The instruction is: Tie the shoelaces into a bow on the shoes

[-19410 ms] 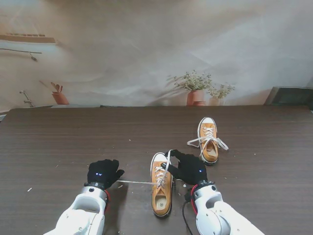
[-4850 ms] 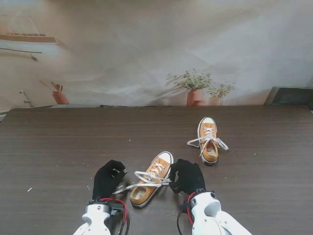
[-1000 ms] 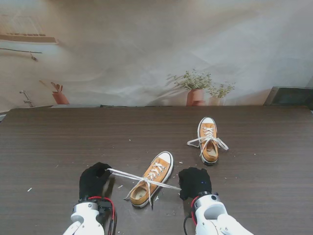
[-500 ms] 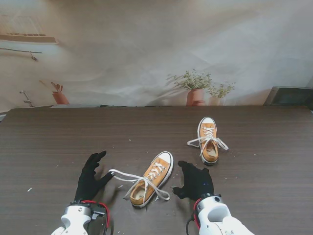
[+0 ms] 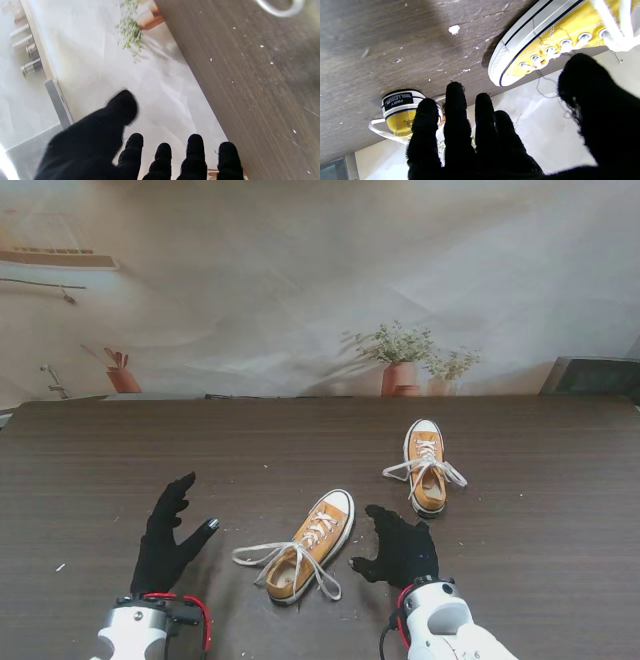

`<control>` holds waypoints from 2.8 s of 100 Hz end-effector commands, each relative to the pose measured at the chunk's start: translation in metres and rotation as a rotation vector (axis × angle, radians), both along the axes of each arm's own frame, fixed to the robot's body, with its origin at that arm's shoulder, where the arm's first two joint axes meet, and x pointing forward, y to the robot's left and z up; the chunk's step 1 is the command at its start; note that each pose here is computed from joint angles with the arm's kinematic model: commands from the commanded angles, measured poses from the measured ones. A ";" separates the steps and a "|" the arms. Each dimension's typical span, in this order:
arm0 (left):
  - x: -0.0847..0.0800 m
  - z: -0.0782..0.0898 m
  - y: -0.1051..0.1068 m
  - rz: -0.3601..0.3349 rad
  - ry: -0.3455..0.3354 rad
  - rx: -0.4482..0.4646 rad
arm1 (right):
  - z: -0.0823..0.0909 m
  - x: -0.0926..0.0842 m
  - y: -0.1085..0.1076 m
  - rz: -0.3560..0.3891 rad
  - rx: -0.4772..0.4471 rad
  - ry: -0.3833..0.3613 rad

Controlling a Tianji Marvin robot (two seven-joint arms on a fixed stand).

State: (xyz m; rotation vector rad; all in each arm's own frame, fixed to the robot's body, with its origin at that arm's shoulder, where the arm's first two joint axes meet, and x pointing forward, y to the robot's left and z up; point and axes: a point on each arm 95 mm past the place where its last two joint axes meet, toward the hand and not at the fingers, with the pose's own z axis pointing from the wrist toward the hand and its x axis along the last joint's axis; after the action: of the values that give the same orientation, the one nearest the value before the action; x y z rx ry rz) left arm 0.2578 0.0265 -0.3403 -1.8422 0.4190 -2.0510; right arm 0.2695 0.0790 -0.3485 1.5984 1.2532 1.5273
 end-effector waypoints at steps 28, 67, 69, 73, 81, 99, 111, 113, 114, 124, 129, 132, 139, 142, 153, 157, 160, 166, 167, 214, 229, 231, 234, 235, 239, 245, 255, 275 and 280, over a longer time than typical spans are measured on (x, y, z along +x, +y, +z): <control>-0.004 0.024 -0.019 -0.200 0.053 0.198 | 0.004 -0.007 0.004 0.018 0.032 0.008; -0.013 0.038 -0.067 -0.280 0.064 0.718 | 0.005 -0.007 0.004 0.032 0.051 0.017; -0.013 0.038 -0.069 -0.284 0.064 0.740 | 0.005 -0.007 0.004 0.033 0.052 0.019; -0.013 0.037 -0.072 -0.294 0.063 0.782 | 0.005 -0.007 0.005 0.036 0.054 0.021; -0.012 0.036 -0.078 -0.325 0.073 0.832 | 0.005 -0.007 0.005 0.038 0.057 0.023; -0.006 0.028 -0.091 -0.351 0.060 0.935 | 0.005 -0.007 0.004 0.038 0.062 0.028; -0.002 0.024 -0.096 -0.371 0.068 0.999 | 0.005 -0.007 0.004 0.038 0.063 0.030; -0.001 0.023 -0.096 -0.375 0.070 1.011 | 0.005 -0.007 0.004 0.039 0.063 0.031; -0.001 0.023 -0.096 -0.377 0.072 1.017 | 0.005 -0.007 0.004 0.039 0.063 0.031; 0.003 0.019 -0.098 -0.407 0.081 1.072 | 0.005 -0.007 0.004 0.041 0.064 0.036; 0.004 0.016 -0.098 -0.418 0.092 1.101 | 0.005 -0.007 0.004 0.040 0.066 0.037; 0.005 0.013 -0.098 -0.423 0.096 1.117 | 0.005 -0.007 0.004 0.040 0.068 0.038; 0.007 0.007 -0.099 -0.431 0.104 1.136 | 0.005 -0.008 0.004 0.040 0.071 0.040; 0.009 0.004 -0.100 -0.434 0.107 1.132 | 0.005 -0.008 0.004 0.041 0.072 0.041; 0.013 -0.005 -0.107 -0.446 0.115 1.107 | 0.005 -0.009 0.005 0.044 0.079 0.049; 0.014 -0.008 -0.109 -0.449 0.112 1.102 | 0.005 -0.009 0.005 0.047 0.081 0.051; 0.016 -0.010 -0.112 -0.454 0.113 1.094 | 0.005 -0.009 0.006 0.049 0.082 0.053; 0.019 -0.015 -0.116 -0.462 0.116 1.078 | 0.005 -0.009 0.007 0.054 0.085 0.056; 0.019 -0.016 -0.117 -0.463 0.117 1.078 | 0.005 -0.009 0.007 0.056 0.085 0.056; 0.057 -0.040 -0.155 -0.390 0.074 1.019 | 0.004 -0.009 0.009 0.076 0.099 0.081; 0.066 -0.039 -0.163 -0.374 0.066 0.965 | 0.004 -0.008 0.006 0.065 0.104 0.076; 0.067 -0.038 -0.164 -0.372 0.065 0.958 | 0.005 -0.008 0.006 0.063 0.105 0.075; 0.069 -0.037 -0.165 -0.368 0.063 0.951 | 0.005 -0.007 0.005 0.061 0.107 0.074; 0.070 -0.037 -0.165 -0.367 0.063 0.949 | 0.005 -0.007 0.005 0.060 0.108 0.074; 0.071 -0.036 -0.166 -0.361 0.062 0.941 | 0.005 -0.007 0.004 0.057 0.111 0.073; 0.074 -0.034 -0.167 -0.348 0.049 0.937 | 0.005 -0.007 0.004 0.055 0.113 0.071; 0.078 -0.028 -0.168 -0.328 0.028 0.941 | 0.005 -0.007 0.004 0.055 0.118 0.073; 0.091 -0.007 -0.173 -0.295 -0.042 0.945 | 0.004 -0.008 0.004 0.061 0.127 0.070; 0.095 -0.001 -0.175 -0.286 -0.059 0.946 | 0.004 -0.008 0.004 0.062 0.127 0.068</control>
State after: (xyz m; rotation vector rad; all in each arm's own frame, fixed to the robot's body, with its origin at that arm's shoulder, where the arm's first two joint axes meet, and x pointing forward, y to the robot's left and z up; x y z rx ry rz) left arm 0.3419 -0.1431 -0.3608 -1.1974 1.4407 -1.5565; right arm 0.2638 0.0823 -0.3425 1.7100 1.2614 1.6331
